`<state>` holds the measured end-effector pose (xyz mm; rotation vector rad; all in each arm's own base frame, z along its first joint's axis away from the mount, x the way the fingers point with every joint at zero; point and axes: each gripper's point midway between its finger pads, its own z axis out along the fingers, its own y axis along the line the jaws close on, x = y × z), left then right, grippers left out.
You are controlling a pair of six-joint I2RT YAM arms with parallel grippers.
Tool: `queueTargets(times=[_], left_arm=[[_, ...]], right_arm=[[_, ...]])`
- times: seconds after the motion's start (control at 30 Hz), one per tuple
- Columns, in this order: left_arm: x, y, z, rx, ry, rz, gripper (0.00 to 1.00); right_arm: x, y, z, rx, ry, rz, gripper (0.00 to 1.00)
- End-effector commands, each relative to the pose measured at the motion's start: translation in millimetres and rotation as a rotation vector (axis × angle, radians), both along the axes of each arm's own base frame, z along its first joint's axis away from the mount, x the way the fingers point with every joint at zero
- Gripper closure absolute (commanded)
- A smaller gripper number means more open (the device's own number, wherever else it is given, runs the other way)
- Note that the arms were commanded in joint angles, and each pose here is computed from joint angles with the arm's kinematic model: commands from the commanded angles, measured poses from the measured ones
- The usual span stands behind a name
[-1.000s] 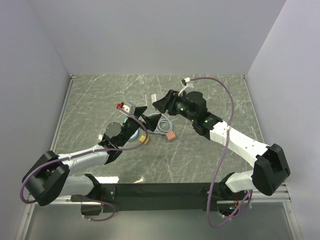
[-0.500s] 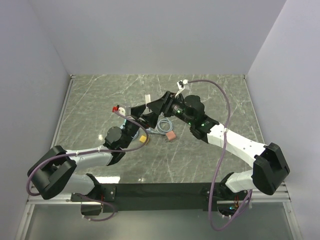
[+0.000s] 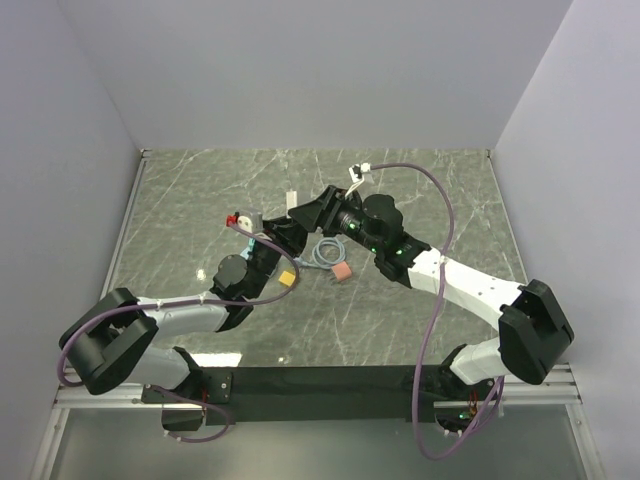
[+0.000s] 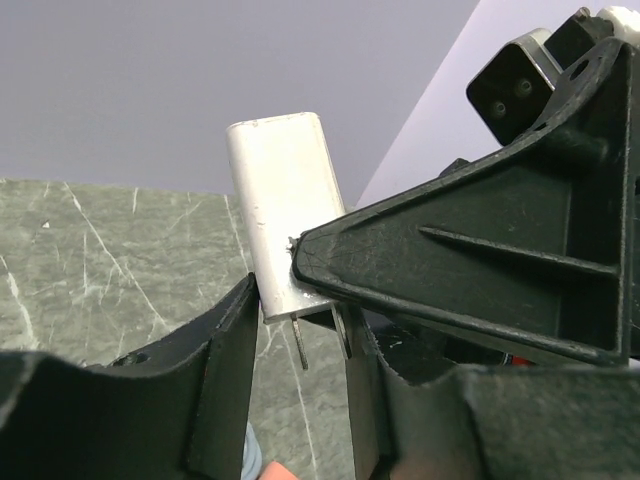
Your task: Insert the plug
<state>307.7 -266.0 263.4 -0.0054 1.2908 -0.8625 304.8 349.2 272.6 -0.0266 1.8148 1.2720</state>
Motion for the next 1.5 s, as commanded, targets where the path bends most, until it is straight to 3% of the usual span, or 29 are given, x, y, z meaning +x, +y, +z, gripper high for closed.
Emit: queueTargets(times=[0.0, 0.03, 0.2, 0.4, 0.47, 0.6, 0.9, 1.13, 1.47], left_arm=[[4, 17, 33, -0.097, -0.076, 0.063, 0.92], [3, 18, 34, -0.095, -0.077, 0.061, 0.99], [-4, 12, 33, -0.061, -0.081, 0.014, 0.99], [-17, 9, 30, -0.015, -0.083, -0.047, 1.0], [-25, 8, 36, -0.01, -0.102, -0.076, 1.0], [-37, 0, 36, 0.027, -0.106, -0.155, 1.0], [-57, -15, 37, 0.115, -0.126, -0.317, 1.0], [-88, -26, 45, 0.176, -0.212, -0.516, 1.0], [-140, -31, 53, 0.209, -0.341, -0.765, 1.0]], right_arm=[[-15, 6, 19, 0.042, -0.056, 0.054, 0.73], [-15, 5, 18, 0.036, -0.053, 0.051, 0.72], [-14, 2, 18, 0.024, -0.071, 0.045, 0.61], [-12, -9, 19, -0.009, -0.101, 0.001, 0.15], [-10, -16, 20, -0.022, -0.121, -0.023, 0.1], [-11, -26, 23, -0.02, -0.161, -0.021, 0.07], [-39, -71, 52, 0.005, -0.445, 0.097, 0.05], [-76, -79, 48, -0.144, -0.733, 0.284, 0.05], [-86, -84, 41, -0.183, -0.795, 0.43, 0.06]])
